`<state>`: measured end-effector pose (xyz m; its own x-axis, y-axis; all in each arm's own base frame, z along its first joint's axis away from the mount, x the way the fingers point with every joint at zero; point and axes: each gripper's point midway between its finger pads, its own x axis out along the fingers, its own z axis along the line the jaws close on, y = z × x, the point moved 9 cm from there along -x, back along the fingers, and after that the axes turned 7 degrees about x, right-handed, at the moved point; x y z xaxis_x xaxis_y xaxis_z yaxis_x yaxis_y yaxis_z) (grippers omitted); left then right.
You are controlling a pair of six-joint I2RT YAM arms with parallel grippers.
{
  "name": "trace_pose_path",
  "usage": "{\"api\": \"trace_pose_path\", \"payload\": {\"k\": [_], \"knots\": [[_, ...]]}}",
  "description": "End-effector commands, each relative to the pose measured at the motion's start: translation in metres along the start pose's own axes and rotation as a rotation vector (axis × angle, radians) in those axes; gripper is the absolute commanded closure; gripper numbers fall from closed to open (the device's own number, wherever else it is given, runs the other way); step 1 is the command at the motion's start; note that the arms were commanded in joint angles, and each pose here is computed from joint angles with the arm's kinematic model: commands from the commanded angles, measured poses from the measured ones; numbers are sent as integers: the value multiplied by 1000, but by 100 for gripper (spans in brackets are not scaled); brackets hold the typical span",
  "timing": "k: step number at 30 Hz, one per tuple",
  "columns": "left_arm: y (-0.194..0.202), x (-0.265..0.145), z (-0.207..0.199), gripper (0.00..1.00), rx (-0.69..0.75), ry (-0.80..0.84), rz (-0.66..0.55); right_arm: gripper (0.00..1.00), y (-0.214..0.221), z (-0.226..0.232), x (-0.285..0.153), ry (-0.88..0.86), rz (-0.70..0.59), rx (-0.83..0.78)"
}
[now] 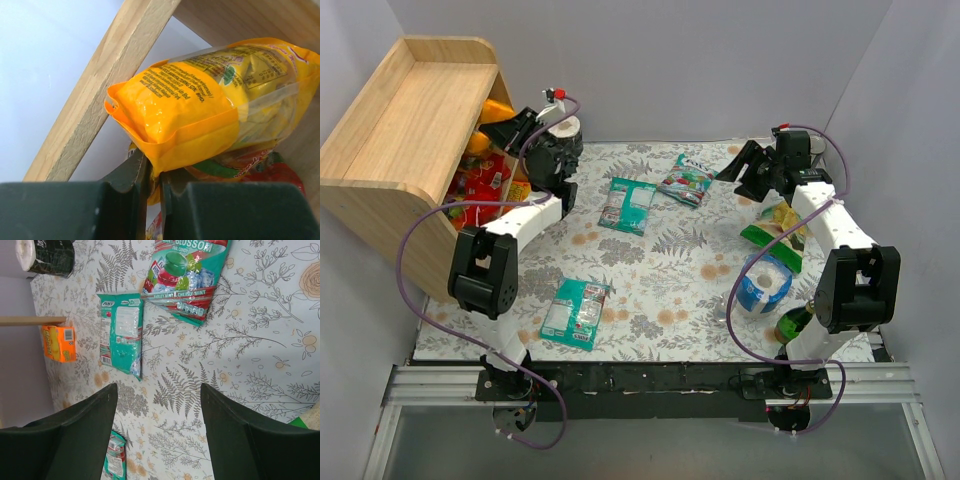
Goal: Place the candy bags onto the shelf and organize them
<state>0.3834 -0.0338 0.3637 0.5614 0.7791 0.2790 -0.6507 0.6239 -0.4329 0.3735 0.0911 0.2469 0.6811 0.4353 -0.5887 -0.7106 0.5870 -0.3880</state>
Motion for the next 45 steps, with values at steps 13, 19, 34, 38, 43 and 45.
{"api": "trace_pose_path", "payload": {"k": [13,19,34,38,43,45], "knots": [[30,34,10,100,-76,-8,94,26,-7,15,-10,-81,-34,-36],[20,26,-6,100,-69,33,88,26,-6,13,-10,-73,-38,-34],[-19,26,-41,89,-154,114,145,26,-8,24,-17,-122,-38,-14],[-25,26,-57,88,-145,120,152,26,1,25,-21,-149,-17,-3],[-34,24,-74,87,-175,119,164,26,12,22,-19,-154,12,-8],[-37,22,-81,86,-189,142,175,26,14,23,-18,-150,22,-12]]}}
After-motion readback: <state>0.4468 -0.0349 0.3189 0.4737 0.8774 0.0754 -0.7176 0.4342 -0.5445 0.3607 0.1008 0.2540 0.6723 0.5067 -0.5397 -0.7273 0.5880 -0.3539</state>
